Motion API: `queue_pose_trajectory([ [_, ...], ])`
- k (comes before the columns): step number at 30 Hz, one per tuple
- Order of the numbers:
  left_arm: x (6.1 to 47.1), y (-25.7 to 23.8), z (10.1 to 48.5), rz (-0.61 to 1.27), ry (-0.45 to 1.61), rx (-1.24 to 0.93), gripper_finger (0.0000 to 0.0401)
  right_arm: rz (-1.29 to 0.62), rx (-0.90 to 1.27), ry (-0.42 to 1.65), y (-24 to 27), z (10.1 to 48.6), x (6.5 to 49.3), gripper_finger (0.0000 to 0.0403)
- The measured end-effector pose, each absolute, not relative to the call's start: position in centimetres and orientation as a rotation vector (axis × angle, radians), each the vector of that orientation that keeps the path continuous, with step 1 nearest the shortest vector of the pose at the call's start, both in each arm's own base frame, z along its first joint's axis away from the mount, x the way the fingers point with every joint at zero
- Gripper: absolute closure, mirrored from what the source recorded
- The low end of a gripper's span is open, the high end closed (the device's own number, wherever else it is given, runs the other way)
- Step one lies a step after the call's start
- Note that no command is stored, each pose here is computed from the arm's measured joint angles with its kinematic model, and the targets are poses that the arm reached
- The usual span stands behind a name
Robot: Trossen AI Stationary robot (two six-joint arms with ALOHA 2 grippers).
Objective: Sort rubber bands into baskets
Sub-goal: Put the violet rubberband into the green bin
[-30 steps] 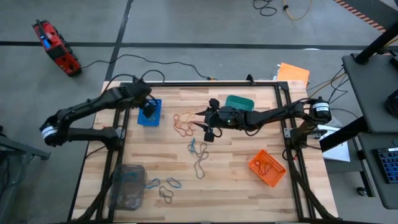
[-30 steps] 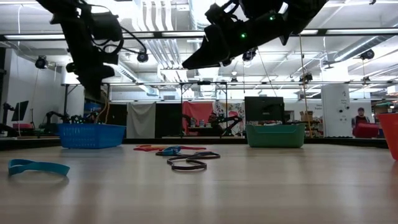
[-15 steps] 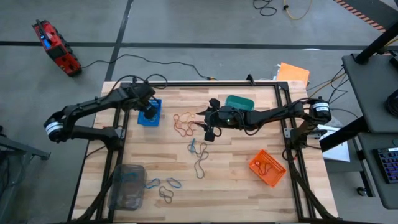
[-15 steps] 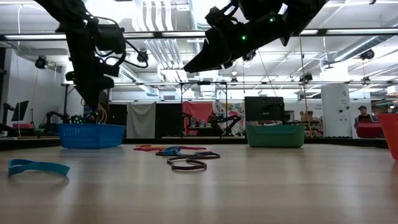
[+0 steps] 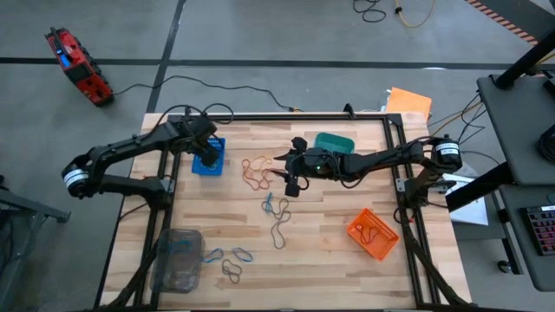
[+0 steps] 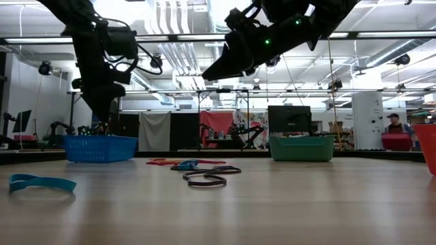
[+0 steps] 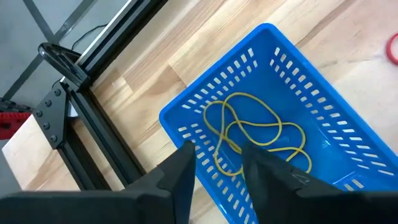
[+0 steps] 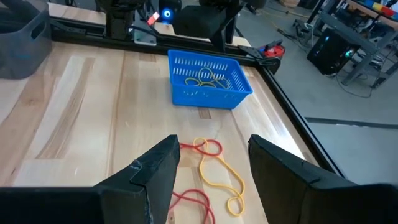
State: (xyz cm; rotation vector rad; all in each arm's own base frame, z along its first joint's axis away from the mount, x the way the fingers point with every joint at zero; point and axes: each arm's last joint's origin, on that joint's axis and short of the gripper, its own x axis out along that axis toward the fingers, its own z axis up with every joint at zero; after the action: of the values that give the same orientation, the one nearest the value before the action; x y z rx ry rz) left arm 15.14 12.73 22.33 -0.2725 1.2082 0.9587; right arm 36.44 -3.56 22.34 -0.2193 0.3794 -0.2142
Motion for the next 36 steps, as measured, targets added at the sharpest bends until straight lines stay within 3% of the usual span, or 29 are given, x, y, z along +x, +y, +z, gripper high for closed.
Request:
queue_pose_trajectory([
  [7,16.4,11.6,23.1,0.835,1.084,-0.283,0.0281,-0.238,-0.178,0.427,-3.8,21.9,36.2,0.0216],
  [14,19.5,8.3,24.3,0.622,0.905,-0.137,0.0287,-0.245,-0.148,0.459,-3.9,21.5,36.1,0.0216],
  [23,21.5,2.6,24.7,0.33,0.852,0.036,0.0287,-0.243,-0.124,0.527,-3.8,20.9,35.7,0.0216],
  [36,21.7,-2.1,24.8,0.127,0.822,0.127,0.0288,-0.238,-0.046,0.679,-3.3,19.5,34.9,0.0216],
])
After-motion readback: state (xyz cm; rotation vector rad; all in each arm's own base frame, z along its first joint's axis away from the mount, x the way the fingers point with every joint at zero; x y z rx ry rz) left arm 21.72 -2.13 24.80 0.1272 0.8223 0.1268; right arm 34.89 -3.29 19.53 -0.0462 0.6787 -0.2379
